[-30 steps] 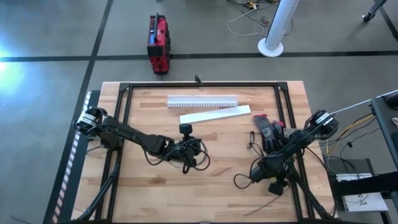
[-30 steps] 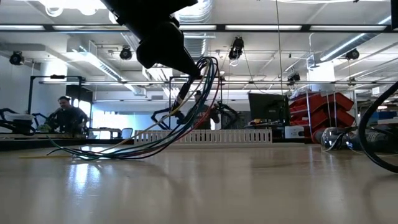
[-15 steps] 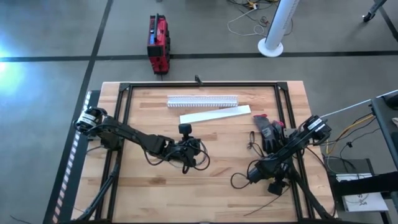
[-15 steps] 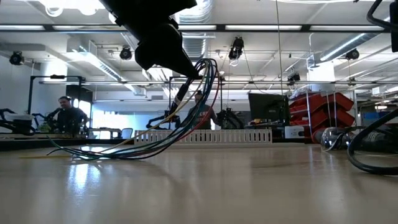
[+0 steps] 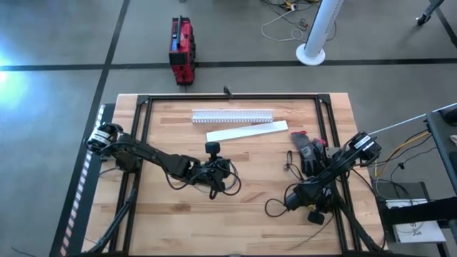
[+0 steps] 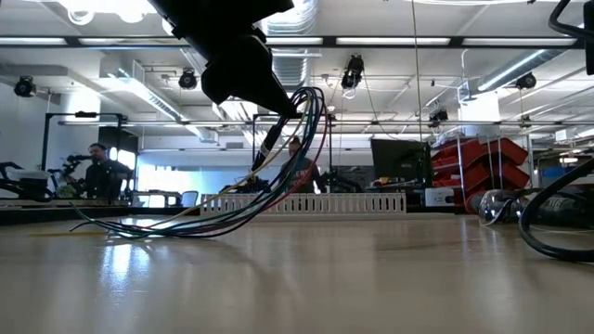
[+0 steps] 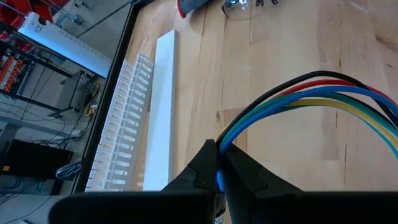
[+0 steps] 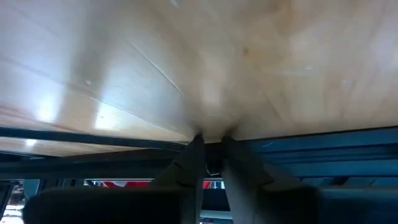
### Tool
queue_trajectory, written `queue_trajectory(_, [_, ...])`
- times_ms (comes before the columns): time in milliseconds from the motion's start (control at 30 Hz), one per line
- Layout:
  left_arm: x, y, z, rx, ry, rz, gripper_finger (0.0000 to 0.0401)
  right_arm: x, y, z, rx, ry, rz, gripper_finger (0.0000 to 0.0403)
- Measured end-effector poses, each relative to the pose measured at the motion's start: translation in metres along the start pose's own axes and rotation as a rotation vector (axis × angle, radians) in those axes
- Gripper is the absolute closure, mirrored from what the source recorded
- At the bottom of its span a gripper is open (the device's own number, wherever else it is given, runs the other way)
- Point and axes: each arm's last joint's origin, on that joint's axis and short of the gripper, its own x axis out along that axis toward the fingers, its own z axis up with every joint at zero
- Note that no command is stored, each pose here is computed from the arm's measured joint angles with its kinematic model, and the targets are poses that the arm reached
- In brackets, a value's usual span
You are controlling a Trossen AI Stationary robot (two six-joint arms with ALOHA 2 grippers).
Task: Ziptie cables
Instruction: Wrap the cables together using a black zip tie
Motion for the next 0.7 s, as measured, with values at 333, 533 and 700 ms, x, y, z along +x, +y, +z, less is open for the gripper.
queue_trajectory(333, [0.0, 0.001, 0.0, 0.029, 0.0, 0.002, 0.0401, -0.006, 0.001, -0.007, -0.011, -0.02, 0.026, 0.04])
queue_trajectory(533, [-0.002, 0.003, 0.001, 0.055, -0.003, 0.006, 0.0401, -0.024, 0.002, -0.019, 0.006, -0.121, 0.037, 0.0402])
queue_trajectory(700, [-0.006, 0.008, 0.001, 0.084, 0.003, 0.007, 0.0401, -0.055, 0.005, -0.028, -0.007, -0.329, 0.058, 0.0402])
